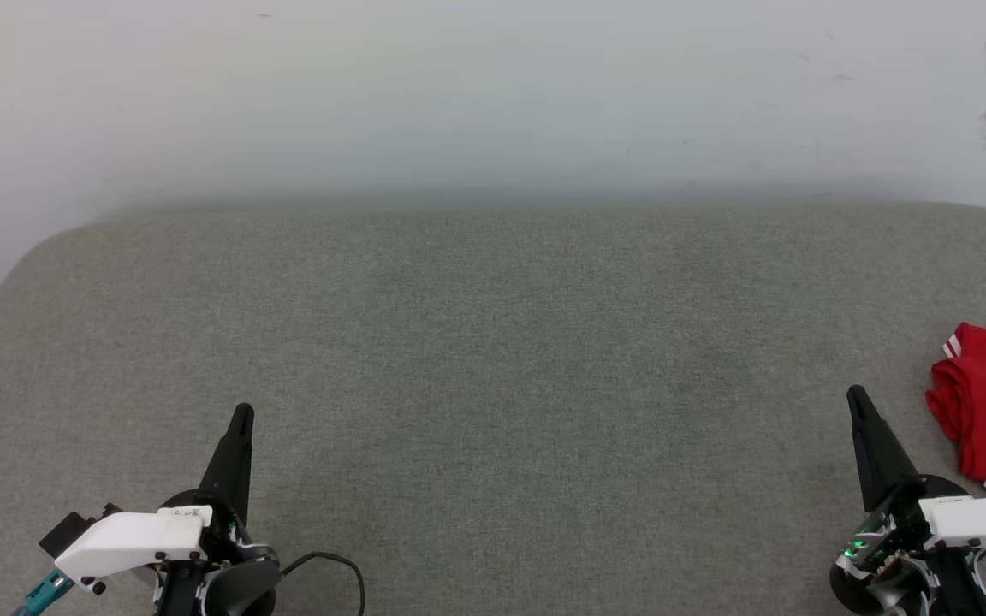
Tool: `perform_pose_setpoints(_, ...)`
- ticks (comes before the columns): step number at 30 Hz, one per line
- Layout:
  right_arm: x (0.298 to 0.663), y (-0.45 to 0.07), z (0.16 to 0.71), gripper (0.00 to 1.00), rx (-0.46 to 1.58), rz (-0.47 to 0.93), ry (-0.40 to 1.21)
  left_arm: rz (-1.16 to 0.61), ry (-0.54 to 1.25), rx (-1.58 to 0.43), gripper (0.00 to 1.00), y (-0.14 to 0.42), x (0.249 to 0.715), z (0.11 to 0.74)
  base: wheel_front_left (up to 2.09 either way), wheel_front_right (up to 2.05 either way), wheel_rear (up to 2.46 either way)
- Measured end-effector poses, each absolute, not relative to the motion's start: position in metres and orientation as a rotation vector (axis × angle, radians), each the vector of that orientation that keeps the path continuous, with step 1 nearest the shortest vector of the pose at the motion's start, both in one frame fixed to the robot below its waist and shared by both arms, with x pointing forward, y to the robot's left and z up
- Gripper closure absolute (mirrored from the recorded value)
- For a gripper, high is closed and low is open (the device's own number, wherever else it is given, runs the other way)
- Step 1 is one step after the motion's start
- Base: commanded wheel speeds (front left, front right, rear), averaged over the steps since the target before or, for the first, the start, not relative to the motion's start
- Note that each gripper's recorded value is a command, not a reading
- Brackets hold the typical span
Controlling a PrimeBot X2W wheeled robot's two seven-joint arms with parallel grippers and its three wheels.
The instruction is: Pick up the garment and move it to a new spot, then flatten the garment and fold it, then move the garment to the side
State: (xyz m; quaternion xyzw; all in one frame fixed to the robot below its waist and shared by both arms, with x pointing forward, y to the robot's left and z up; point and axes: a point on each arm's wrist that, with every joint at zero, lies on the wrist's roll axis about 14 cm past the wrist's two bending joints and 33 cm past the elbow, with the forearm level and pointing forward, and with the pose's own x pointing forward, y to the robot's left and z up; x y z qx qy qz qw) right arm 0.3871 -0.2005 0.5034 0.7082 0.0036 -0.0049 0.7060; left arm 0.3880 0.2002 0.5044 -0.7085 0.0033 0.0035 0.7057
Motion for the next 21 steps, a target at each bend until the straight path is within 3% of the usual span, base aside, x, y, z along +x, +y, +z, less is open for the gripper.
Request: perform_pose_setpoints(21, 0.3876, -0.2005, 0.5041, 1.0, 1.575, -0.009, 0.007, 0.007, 0.007, -1.575, 1.0, 0.2002, 0.3881, 0.5046, 0.0, 0.0, 0.0)
